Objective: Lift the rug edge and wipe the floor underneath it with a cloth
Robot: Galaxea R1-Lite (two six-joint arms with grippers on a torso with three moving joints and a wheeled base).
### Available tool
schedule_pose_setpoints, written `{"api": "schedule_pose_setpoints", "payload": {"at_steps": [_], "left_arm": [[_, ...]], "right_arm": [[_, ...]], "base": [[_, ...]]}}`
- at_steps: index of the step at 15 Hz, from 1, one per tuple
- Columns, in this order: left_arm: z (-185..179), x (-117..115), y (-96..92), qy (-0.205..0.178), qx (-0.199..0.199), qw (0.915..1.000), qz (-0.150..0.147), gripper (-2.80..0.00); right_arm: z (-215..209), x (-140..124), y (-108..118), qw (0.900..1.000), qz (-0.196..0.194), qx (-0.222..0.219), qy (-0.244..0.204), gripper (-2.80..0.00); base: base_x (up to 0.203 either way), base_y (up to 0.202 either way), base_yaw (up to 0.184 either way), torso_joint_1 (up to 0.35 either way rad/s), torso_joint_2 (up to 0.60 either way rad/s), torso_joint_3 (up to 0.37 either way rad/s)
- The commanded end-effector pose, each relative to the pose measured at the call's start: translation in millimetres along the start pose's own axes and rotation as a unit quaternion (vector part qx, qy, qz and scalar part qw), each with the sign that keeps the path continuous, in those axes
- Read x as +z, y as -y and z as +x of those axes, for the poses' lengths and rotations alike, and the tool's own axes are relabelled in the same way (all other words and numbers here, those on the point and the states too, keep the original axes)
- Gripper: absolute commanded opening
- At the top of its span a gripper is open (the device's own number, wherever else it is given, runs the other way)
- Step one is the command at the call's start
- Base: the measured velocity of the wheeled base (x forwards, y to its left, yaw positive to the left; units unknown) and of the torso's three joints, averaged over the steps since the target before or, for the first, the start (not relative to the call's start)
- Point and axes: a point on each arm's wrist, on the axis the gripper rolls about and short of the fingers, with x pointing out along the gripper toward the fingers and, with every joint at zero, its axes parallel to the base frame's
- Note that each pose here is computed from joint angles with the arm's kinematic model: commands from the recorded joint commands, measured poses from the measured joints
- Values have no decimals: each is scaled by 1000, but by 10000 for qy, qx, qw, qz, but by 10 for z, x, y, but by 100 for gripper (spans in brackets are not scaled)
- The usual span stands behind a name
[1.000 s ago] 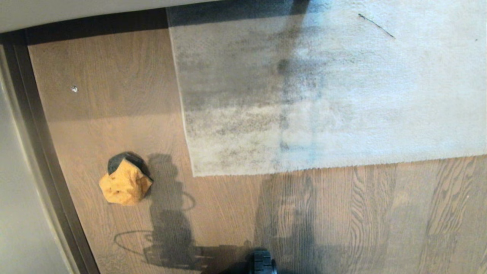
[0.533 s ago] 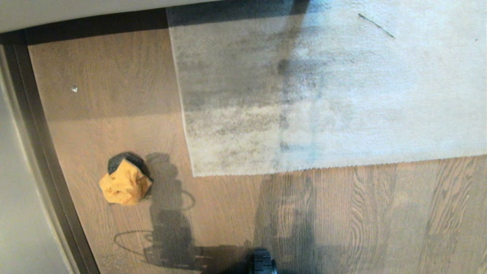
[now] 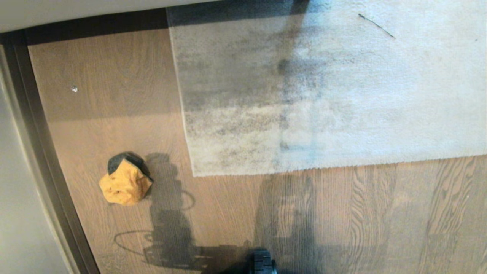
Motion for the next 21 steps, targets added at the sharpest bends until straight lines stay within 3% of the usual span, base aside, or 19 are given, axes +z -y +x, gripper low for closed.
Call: {"api": "schedule_pose_setpoints", "payload": {"at_steps": [1,6,21], "left_arm": [[0,0,1,4,-9,10000,44,-280],[0,-2,-2,-8,59,9999,-95,-280],[0,-2,-3,-8,67,9999,-125,-280]], "right_arm": [[1,1,0,10000,-7,4,-1,-280],[1,1,0,10000,-7,4,-1,-280],[1,1,0,10000,-7,4,-1,-280]], "base": [[0,0,0,0,0,0],[0,0,0,2,1,61],[0,0,0,2,3,198]]}}
